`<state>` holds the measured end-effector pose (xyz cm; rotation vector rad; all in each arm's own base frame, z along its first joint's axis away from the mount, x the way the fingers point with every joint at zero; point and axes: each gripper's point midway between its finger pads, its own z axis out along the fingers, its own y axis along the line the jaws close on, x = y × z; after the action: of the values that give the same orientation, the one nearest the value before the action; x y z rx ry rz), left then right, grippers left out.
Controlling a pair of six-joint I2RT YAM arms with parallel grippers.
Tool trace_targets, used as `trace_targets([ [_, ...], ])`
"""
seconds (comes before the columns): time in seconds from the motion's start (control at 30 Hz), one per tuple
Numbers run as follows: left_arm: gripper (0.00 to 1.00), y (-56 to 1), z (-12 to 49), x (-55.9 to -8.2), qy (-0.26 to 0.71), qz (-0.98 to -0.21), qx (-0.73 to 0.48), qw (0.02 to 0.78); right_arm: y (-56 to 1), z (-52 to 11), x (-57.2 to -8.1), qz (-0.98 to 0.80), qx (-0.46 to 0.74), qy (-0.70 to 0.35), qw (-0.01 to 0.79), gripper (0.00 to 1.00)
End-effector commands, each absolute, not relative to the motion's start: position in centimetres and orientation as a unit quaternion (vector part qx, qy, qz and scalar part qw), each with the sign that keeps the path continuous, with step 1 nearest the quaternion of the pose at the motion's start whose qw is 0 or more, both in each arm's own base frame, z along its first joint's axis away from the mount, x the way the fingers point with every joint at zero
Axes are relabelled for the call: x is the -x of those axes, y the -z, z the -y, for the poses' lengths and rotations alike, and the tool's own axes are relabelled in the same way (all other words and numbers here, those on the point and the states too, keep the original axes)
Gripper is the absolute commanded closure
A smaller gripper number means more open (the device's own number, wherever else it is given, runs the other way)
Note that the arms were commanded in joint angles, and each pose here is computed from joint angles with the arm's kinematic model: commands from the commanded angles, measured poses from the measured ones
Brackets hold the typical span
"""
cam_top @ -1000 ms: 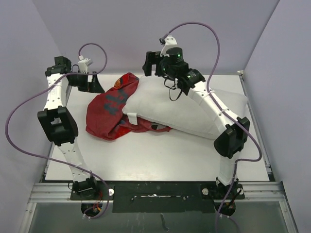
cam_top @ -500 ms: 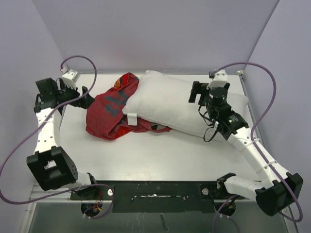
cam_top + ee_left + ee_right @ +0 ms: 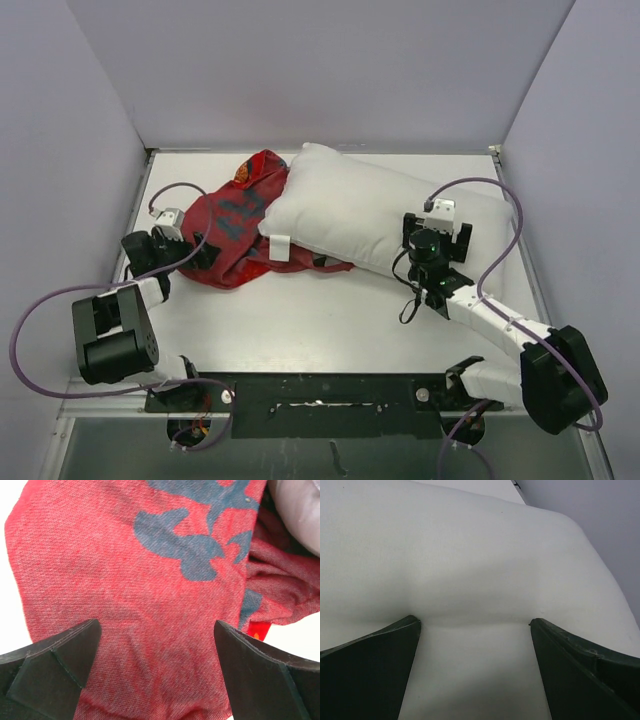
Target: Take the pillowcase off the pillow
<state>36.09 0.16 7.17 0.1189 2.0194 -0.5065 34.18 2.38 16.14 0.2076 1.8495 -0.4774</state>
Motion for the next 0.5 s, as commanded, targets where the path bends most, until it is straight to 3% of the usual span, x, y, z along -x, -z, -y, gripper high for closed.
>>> trace_targets([
  [0.0, 0.02, -10.4, 1.2, -38.3, 0.194, -0.766, -0.081, 0.608, -14.9, 0.5, -33.4, -0.755, -0.095, 0.234, 0.605, 0.02],
  [0.17, 0.02, -7.7, 2.5, -37.8, 0.157, -0.767, -0.100, 0.613, -13.2, 2.3, -33.9, -0.752, -0.122, 0.236, 0.603, 0.02],
  [0.47, 0.02, -6.4, 2.8, -36.7, 0.093, -0.764, -0.096, 0.631, -8.7, 3.1, -35.8, -0.765, -0.069, 0.183, 0.613, 0.02],
])
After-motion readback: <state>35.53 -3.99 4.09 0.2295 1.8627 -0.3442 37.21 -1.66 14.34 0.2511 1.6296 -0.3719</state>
